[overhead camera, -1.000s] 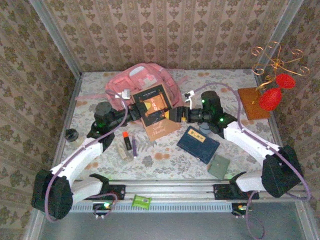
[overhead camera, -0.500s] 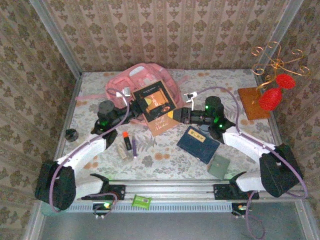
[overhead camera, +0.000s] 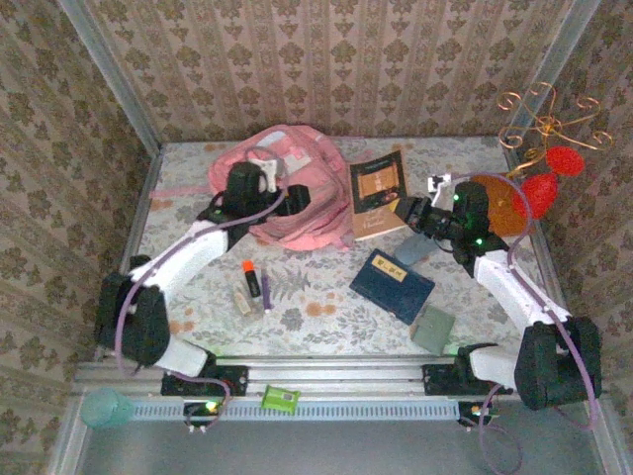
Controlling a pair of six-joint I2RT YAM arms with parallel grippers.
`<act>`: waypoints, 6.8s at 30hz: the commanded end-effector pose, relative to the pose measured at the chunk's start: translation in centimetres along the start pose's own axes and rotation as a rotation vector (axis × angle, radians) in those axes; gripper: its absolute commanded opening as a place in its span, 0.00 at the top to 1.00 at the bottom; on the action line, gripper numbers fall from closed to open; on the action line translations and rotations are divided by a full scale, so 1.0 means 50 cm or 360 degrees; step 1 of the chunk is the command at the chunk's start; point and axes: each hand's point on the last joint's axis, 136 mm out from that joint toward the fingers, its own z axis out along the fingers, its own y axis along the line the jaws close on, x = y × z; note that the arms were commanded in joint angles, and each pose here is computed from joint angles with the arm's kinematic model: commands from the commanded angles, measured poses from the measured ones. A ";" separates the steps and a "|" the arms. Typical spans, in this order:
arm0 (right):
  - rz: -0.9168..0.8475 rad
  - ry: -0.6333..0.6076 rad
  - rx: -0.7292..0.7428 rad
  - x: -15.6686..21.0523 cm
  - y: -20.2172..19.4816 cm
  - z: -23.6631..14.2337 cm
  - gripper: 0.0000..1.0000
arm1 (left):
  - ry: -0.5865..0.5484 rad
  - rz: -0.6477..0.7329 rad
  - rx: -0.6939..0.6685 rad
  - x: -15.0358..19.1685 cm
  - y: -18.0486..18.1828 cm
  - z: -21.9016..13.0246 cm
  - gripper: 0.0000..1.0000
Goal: Pack books, pencil case, and school supplies into a backpack
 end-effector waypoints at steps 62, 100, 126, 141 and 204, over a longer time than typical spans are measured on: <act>0.0227 0.0501 -0.0207 0.124 0.090 0.471 1.00 | -0.0197 0.0992 0.0408 -0.173 -0.183 -0.138 1.00; -0.0532 0.0349 0.1055 0.124 -0.168 -0.031 0.37 | -0.0106 0.0613 0.0154 -0.108 0.032 0.037 0.90; -0.0090 0.0415 0.1152 0.183 -0.347 -0.050 0.05 | 0.0532 -0.0009 0.0026 0.419 -0.177 0.021 0.32; 0.0010 0.0515 0.1001 0.263 -0.334 -0.038 0.10 | 0.0787 -0.0202 0.0194 0.507 -0.247 0.102 0.40; -0.0404 0.0466 0.0167 0.277 -0.100 0.078 1.00 | 0.0468 -0.0333 -0.0031 0.434 -0.081 0.074 0.41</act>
